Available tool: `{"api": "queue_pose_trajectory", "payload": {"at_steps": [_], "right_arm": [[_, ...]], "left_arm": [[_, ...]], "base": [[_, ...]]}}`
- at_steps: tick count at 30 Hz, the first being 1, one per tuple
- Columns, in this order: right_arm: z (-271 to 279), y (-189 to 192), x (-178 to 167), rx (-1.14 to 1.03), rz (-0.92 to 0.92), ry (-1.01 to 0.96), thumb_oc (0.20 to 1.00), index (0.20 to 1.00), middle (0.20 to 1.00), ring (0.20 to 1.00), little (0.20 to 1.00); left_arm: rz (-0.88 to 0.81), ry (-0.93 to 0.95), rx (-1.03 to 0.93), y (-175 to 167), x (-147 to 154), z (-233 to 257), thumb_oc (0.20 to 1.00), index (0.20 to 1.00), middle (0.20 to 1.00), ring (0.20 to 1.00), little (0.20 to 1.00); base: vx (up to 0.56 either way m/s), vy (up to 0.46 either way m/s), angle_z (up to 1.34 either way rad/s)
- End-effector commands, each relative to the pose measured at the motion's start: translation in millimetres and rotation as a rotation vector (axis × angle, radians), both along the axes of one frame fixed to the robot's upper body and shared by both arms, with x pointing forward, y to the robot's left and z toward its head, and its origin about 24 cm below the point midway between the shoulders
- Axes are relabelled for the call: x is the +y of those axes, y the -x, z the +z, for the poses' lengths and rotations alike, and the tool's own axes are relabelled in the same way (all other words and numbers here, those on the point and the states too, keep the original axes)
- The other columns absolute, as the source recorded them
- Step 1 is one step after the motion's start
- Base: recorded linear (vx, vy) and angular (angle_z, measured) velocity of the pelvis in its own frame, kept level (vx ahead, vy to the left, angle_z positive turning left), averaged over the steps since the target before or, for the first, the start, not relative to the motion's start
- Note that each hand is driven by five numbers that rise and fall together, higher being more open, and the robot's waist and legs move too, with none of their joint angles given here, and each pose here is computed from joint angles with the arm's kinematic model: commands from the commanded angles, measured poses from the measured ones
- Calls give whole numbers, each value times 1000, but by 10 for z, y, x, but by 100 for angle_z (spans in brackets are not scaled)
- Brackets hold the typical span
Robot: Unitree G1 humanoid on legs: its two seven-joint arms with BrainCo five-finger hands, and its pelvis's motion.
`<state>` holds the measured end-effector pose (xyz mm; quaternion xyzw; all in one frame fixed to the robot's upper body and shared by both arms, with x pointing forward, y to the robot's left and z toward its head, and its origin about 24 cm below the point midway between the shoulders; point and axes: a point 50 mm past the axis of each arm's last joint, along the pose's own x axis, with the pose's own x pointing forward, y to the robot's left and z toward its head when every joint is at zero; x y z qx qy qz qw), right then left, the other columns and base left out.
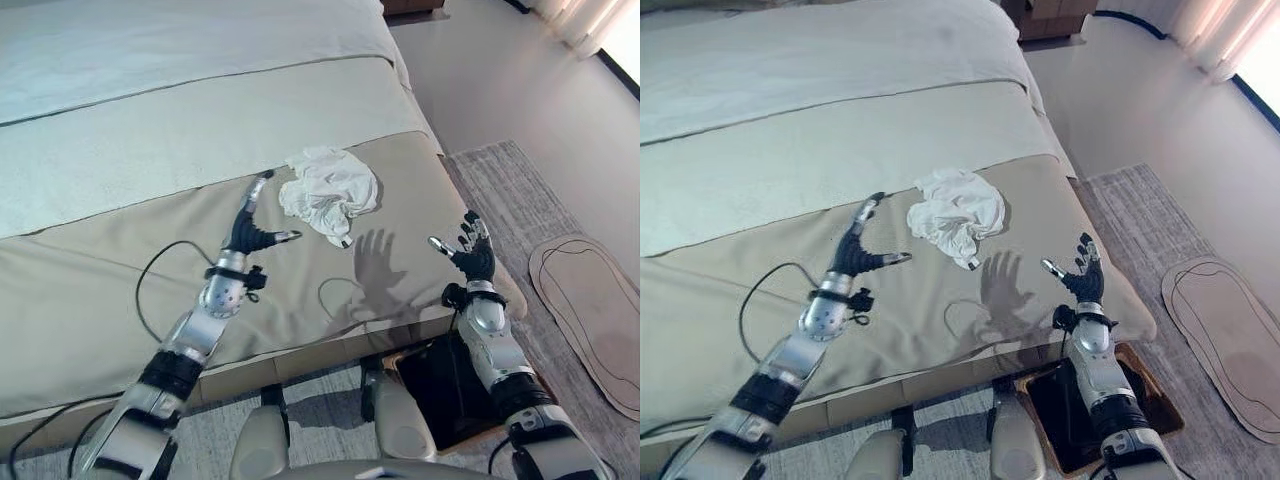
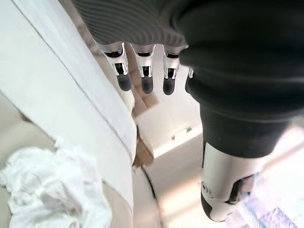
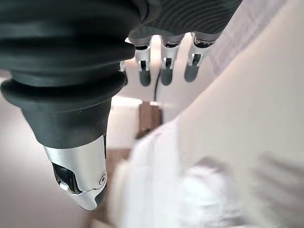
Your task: Pick up clothes into the bucket
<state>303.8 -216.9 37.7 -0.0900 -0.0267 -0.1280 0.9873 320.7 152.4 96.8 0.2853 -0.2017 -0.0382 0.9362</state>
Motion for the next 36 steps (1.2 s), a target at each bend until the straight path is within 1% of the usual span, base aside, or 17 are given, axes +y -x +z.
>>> {"api": "queue_pose_trajectory", "payload": {"at_steps": [1, 5, 9, 10, 13, 14, 15, 16, 18, 21, 24, 27, 31, 32, 33, 36], "right_arm": [[311, -187, 140, -131, 24, 56, 1000, 1000, 1000, 1000, 1000], [249, -163, 208, -119, 36, 31, 1000, 1000, 1000, 1000, 1000], [200, -112, 241, -109, 58, 45, 1000, 1000, 1000, 1000, 1000], [166, -64, 260, -107, 75, 40, 1000, 1000, 1000, 1000, 1000], [115, -12, 274, -96, 88, 35, 1000, 1000, 1000, 1000, 1000], [95, 28, 288, -94, 115, 34, 1000, 1000, 1000, 1000, 1000], [96, 28, 289, -94, 115, 33, 1000, 1000, 1000, 1000, 1000], [119, 36, 308, -107, 134, 19, 1000, 1000, 1000, 1000, 1000], [152, 23, 306, -120, 134, 23, 1000, 1000, 1000, 1000, 1000], [198, -5, 301, -134, 136, 33, 1000, 1000, 1000, 1000, 1000], [233, -31, 287, -140, 129, 51, 1000, 1000, 1000, 1000, 1000], [294, -83, 376, -150, 167, 64, 1000, 1000, 1000, 1000, 1000], [370, -124, 454, -171, 188, 38, 1000, 1000, 1000, 1000, 1000], [372, -125, 455, -172, 188, 38, 1000, 1000, 1000, 1000, 1000], [390, -137, 506, -174, 203, 30, 1000, 1000, 1000, 1000, 1000], [405, -173, 562, -172, 217, 43, 1000, 1000, 1000, 1000, 1000]], "left_arm": [[10, 22, -55, -51, -36, 74, 1000, 1000, 1000, 1000, 1000], [18, 33, 25, -24, -103, -156, 1000, 1000, 1000, 1000, 1000], [20, -20, 21, -26, -143, -194, 1000, 1000, 1000, 1000, 1000], [46, -82, -34, -64, -116, -105, 1000, 1000, 1000, 1000, 1000], [75, -123, -57, -88, -80, -82, 1000, 1000, 1000, 1000, 1000], [125, -204, -106, -136, -4, -2, 1000, 1000, 1000, 1000, 1000], [126, -205, -107, -136, -3, -2, 1000, 1000, 1000, 1000, 1000], [155, -250, -154, -195, 40, 111, 1000, 1000, 1000, 1000, 1000], [184, -276, -193, -261, 45, 213, 1000, 1000, 1000, 1000, 1000], [215, -282, -218, -309, 62, 283, 1000, 1000, 1000, 1000, 1000], [249, -283, -224, -331, 150, 344, 1000, 1000, 1000, 1000, 1000], [288, -260, -211, -330, 228, 314, 1000, 1000, 1000, 1000, 1000], [335, -283, -196, -310, 349, 286, 1000, 1000, 1000, 1000, 1000], [335, -283, -196, -311, 350, 288, 1000, 1000, 1000, 1000, 1000], [368, -295, -200, -302, 438, 306, 1000, 1000, 1000, 1000, 1000], [383, -277, -210, -306, 460, 336, 1000, 1000, 1000, 1000, 1000]], "base": [[1, -98, -5], [28, -69, -2], [43, -86, -4], [61, -107, -1], [57, -109, -1], [30, -107, -5], [23, -159, 1], [-20, -60, -5], [-32, -12, -31], [-7, 98, -32], [74, 204, -40], [26, 289, -64], [49, 238, -81], [3, 81, -86], [-17, 14, -89], [-54, -64, -66]]}}
